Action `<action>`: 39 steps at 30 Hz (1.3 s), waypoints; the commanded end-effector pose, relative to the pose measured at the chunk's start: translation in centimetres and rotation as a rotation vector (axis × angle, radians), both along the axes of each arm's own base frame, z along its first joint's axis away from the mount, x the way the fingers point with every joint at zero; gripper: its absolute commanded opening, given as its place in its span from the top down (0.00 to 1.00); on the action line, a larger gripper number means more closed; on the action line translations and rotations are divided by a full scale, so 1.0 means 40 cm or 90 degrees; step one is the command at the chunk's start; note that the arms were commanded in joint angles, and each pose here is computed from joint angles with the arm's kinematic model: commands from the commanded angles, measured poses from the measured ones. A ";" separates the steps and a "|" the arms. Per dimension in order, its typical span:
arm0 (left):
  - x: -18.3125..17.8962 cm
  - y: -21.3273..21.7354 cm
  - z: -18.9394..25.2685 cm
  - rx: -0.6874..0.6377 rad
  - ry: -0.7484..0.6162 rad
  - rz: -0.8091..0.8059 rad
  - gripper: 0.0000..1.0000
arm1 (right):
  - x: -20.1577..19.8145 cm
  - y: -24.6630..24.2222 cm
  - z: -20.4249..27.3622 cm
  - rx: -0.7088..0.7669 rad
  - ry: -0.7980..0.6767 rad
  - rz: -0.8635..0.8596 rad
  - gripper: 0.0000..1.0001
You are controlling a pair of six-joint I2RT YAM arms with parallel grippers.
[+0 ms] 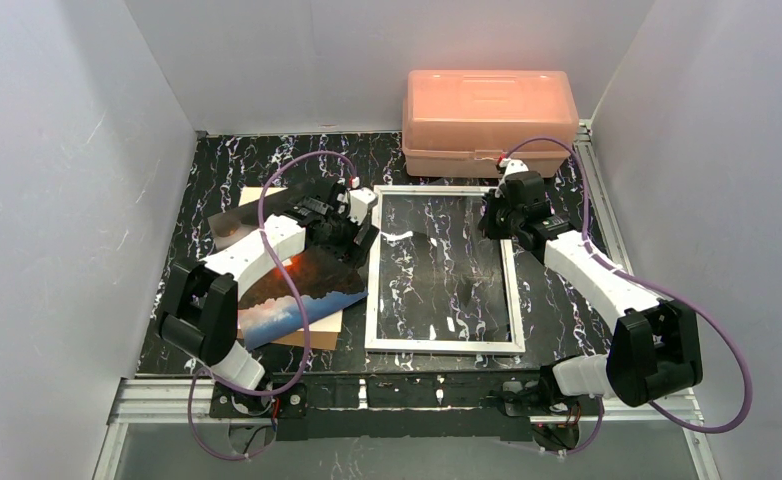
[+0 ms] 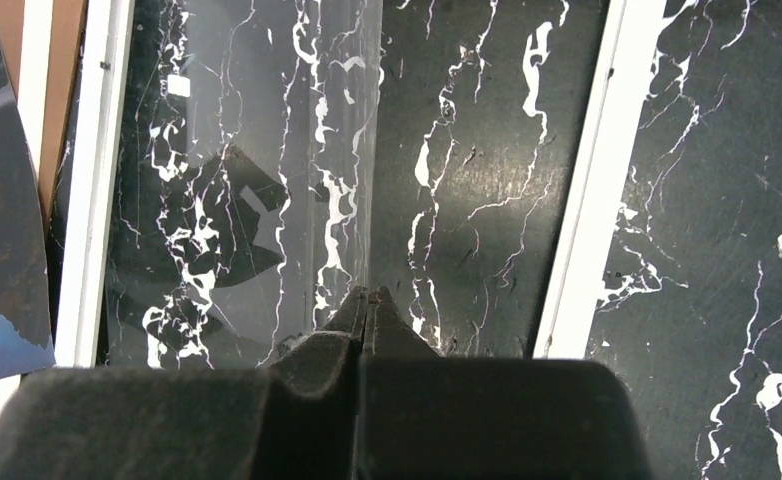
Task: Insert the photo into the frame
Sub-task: Adjust the photo frame item on the photo frame.
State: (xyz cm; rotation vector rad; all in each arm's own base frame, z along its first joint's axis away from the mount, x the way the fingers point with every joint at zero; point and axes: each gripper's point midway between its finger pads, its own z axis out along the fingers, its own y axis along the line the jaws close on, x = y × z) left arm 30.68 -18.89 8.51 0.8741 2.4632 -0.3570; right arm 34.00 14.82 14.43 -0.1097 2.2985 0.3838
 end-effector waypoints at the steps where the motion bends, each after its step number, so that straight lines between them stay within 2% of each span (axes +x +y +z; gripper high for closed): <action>1: 0.003 0.003 0.001 -0.011 -0.002 0.017 0.17 | 0.004 0.010 0.024 0.049 -0.023 -0.021 0.99; 7: -0.001 0.015 -0.036 0.002 0.002 0.019 0.19 | -0.026 0.031 0.010 0.120 0.003 -0.032 0.99; 11: 0.003 0.019 -0.055 -0.003 0.008 0.031 0.26 | -0.015 0.046 0.082 0.170 -0.014 -0.032 0.99; 14: -0.001 0.007 -0.060 -0.022 0.024 0.038 0.28 | -0.007 0.059 0.141 0.198 -0.027 -0.023 0.99; 17: -0.003 -0.004 -0.062 -0.040 0.039 0.046 0.31 | -0.007 0.074 0.156 0.221 -0.014 -0.015 0.99; 20: -0.003 -0.014 -0.067 -0.055 0.053 0.046 0.38 | -0.011 0.095 0.152 0.261 0.006 -0.015 0.99; 23: -0.005 -0.022 -0.074 -0.068 0.068 0.046 0.45 | -0.008 0.126 0.198 0.327 -0.002 -0.003 0.99; 27: -0.007 -0.027 -0.081 -0.079 0.079 0.056 0.48 | 0.002 0.151 0.287 0.388 -0.016 0.005 0.99; 35: -0.007 -0.032 -0.081 -0.113 0.113 0.090 0.54 | -0.021 0.181 0.389 0.514 -0.026 0.014 0.99; 39: -0.006 -0.027 -0.080 -0.113 0.107 0.091 0.55 | -0.027 0.186 0.407 0.526 -0.026 0.024 0.99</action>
